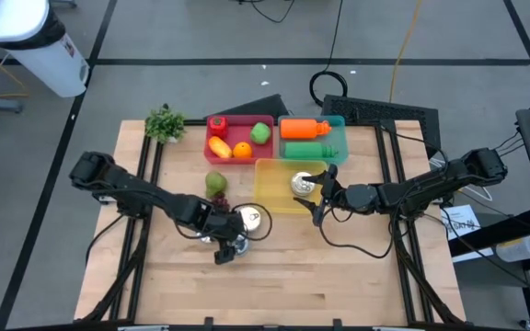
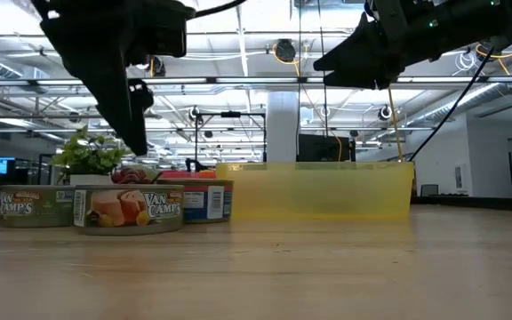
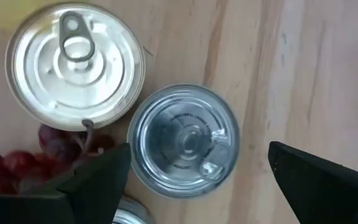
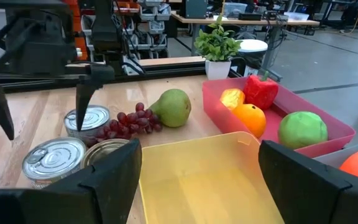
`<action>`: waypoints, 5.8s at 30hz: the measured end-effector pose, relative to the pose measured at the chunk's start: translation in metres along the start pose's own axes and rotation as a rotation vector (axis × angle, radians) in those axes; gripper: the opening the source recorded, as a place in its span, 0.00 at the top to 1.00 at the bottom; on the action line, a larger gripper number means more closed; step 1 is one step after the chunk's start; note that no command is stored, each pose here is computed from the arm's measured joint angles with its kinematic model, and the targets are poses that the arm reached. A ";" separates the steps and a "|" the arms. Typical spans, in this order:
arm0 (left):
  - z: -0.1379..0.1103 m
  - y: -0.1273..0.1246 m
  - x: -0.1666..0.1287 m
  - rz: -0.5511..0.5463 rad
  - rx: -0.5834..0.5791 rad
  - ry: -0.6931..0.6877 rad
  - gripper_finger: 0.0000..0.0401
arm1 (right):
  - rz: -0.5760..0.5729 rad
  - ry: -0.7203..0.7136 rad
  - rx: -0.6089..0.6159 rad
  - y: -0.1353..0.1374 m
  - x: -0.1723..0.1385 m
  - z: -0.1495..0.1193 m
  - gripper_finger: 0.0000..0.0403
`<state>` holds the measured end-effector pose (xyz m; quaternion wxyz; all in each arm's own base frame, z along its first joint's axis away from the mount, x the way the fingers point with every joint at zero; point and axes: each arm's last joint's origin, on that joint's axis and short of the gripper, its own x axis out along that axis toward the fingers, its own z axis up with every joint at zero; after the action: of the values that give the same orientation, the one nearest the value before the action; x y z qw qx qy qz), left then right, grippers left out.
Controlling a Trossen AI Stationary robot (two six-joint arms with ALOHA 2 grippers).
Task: Pick & Place Food Item
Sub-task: Adjust the tuna cans, then put the right green tuna can into the yellow bin
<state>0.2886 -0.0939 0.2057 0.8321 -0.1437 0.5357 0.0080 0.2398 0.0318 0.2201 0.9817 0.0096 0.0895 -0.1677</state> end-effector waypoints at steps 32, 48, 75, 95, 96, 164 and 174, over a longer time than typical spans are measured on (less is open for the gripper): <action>-0.023 0.000 0.010 0.098 0.187 0.106 0.98 | 0.000 0.000 0.019 0.000 0.000 0.000 0.23; -0.037 -0.001 0.022 0.129 0.178 0.062 0.98 | 0.000 0.000 0.019 0.000 0.000 0.000 0.23; -0.035 -0.011 0.037 0.031 0.197 -0.049 0.99 | -0.001 0.000 0.019 0.000 0.000 0.000 0.23; -0.043 -0.007 0.033 0.073 0.186 0.018 0.99 | -0.001 0.000 0.019 0.000 0.000 0.000 0.23; -0.043 -0.006 0.031 0.071 0.186 0.014 1.00 | -0.001 0.000 0.019 0.000 0.000 0.000 0.23; 0.002 -0.029 0.044 0.122 0.239 0.187 1.00 | 0.002 0.006 0.015 0.000 0.000 -0.001 0.23; 0.002 -0.027 0.026 0.148 0.220 0.162 1.00 | 0.002 0.007 0.015 0.000 0.000 -0.001 0.23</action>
<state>0.3065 -0.1231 0.1896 0.7940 -0.0120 0.6077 -0.0008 0.2397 0.0319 0.2195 0.9815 0.0176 0.0915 -0.1674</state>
